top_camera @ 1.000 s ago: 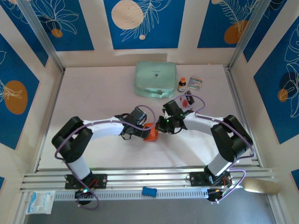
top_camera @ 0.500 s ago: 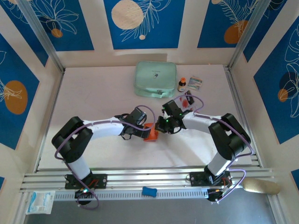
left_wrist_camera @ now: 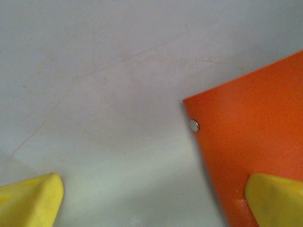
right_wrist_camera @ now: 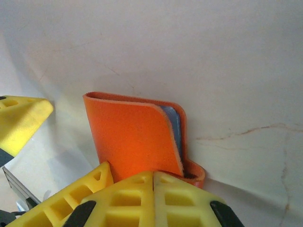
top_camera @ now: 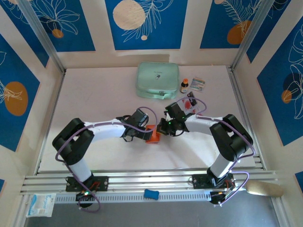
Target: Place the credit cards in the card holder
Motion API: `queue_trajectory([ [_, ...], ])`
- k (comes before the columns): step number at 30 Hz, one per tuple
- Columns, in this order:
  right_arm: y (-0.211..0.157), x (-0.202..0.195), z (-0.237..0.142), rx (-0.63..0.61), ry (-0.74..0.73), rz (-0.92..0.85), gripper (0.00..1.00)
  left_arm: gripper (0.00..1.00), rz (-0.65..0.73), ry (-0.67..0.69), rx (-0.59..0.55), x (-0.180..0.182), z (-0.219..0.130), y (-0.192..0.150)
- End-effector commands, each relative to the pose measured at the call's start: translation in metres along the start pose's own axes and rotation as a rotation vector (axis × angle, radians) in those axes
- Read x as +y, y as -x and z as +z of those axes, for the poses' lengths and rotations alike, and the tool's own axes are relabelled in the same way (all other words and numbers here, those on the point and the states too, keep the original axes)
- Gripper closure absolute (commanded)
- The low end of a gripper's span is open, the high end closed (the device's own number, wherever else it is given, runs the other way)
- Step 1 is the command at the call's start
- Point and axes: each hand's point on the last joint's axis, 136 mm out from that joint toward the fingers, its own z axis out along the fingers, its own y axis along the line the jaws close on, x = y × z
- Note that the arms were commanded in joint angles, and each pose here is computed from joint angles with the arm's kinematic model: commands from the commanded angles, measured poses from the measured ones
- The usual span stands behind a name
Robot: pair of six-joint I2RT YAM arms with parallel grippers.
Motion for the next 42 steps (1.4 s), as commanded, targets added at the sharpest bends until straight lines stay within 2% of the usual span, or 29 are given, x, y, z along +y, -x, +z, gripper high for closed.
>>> queue_trajectory([
  [1, -0.021, -0.039, 0.010, 0.045, -0.096, 0.061, 1.00, 0.00, 0.022, 0.075, 0.124, 0.020, 0.017, -0.041],
  [9, -0.040, -0.055, 0.013, 0.046, -0.154, 0.056, 1.00, 0.00, 0.018, 0.074, 0.125, 0.020, 0.016, -0.041],
  [17, -0.059, -0.062, 0.012, 0.024, -0.296, -0.055, 1.00, 0.00, 0.016, 0.072, 0.123, 0.019, 0.015, -0.041],
  [22, -0.063, -0.065, 0.016, 0.034, -0.288, -0.037, 1.00, 0.00, 0.017, 0.069, 0.119, 0.018, 0.015, -0.039],
  [25, -0.058, -0.052, 0.015, 0.036, -0.246, -0.042, 1.00, 0.00, 0.017, 0.068, 0.121, 0.018, 0.014, -0.040],
  [29, -0.039, -0.017, 0.005, 0.017, -0.145, -0.077, 0.84, 0.00, 0.011, 0.066, 0.111, 0.018, 0.012, -0.038],
  [34, -0.010, 0.028, -0.022, -0.030, -0.007, -0.106, 0.70, 0.00, -0.005, 0.057, 0.086, 0.016, 0.007, -0.031],
  [42, 0.022, 0.064, -0.089, -0.148, 0.128, -0.138, 0.54, 0.00, -0.035, 0.015, 0.016, 0.007, -0.010, -0.004],
])
